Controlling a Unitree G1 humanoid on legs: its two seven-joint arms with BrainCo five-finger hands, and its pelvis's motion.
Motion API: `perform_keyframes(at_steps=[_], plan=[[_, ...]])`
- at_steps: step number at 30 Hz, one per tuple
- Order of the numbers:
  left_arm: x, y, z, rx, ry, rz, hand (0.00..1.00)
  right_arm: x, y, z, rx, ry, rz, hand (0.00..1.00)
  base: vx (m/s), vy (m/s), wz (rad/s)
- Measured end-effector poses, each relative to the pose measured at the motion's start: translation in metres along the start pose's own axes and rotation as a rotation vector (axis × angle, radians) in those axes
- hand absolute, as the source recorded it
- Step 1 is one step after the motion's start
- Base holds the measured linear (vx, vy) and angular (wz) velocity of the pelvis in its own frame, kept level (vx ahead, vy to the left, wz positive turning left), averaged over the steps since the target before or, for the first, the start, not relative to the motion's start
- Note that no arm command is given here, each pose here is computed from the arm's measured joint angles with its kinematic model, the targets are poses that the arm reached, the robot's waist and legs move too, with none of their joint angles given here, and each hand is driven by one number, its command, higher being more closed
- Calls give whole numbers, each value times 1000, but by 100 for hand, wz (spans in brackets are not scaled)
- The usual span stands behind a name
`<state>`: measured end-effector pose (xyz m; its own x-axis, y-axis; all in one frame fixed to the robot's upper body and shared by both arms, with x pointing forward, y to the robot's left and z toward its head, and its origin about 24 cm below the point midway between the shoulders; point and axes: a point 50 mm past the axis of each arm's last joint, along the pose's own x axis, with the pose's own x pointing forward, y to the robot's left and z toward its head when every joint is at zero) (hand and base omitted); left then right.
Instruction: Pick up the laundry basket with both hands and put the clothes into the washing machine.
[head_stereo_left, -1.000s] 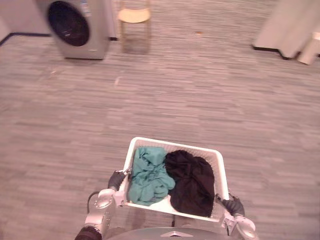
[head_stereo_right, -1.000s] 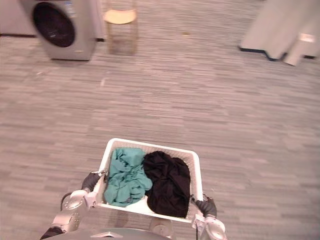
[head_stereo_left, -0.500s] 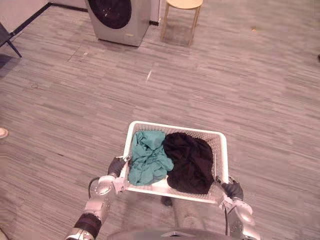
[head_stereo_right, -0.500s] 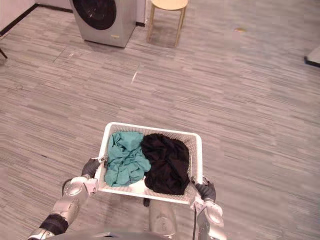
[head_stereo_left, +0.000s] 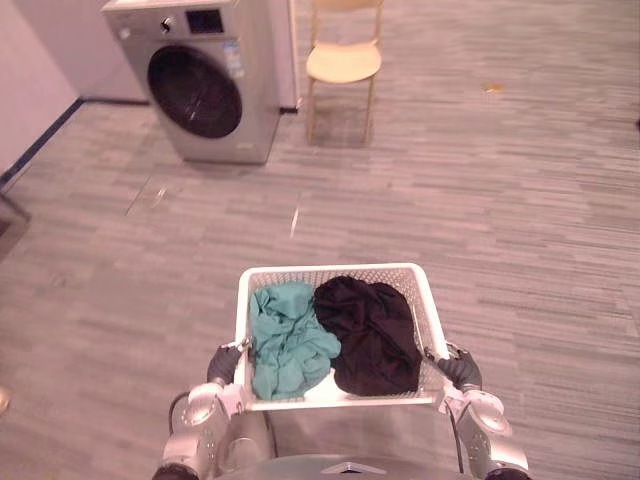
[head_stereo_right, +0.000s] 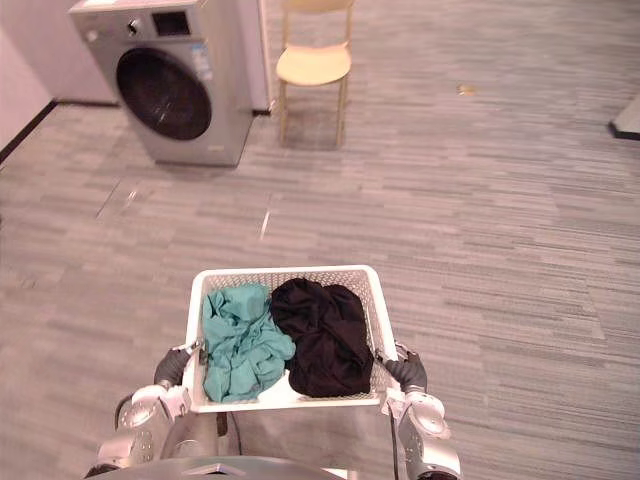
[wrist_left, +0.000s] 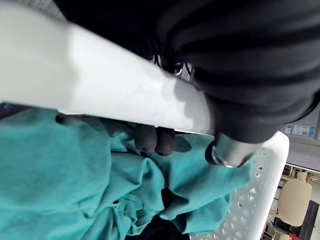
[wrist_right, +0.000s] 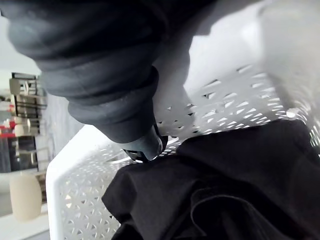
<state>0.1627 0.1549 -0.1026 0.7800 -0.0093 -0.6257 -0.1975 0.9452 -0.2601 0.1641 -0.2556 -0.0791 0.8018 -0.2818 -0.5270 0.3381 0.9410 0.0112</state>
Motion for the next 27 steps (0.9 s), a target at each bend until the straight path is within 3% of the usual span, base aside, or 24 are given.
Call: perform_keyframes(at_steps=[6,12,18,22,27], plan=[[3,12,9,75,1,26,100,-11,11,-26,74,73,10,100,623,297,-33],[25,-17,62,129,-161,-88,100,-4,7,5,126,-70,3,100,620,48,23],[23,-32,45,76,-118,-113,100,-3,-10,9,93,-66,-33,100,708,-266,18],[9,-19,6,43,1,-67,100,-3,-18,-9,58,42,-42,100,681,-190,-48],[6,-17,1,21,12,-59,100,2,-17,1,21,17,-28,100,689,-64,-37]])
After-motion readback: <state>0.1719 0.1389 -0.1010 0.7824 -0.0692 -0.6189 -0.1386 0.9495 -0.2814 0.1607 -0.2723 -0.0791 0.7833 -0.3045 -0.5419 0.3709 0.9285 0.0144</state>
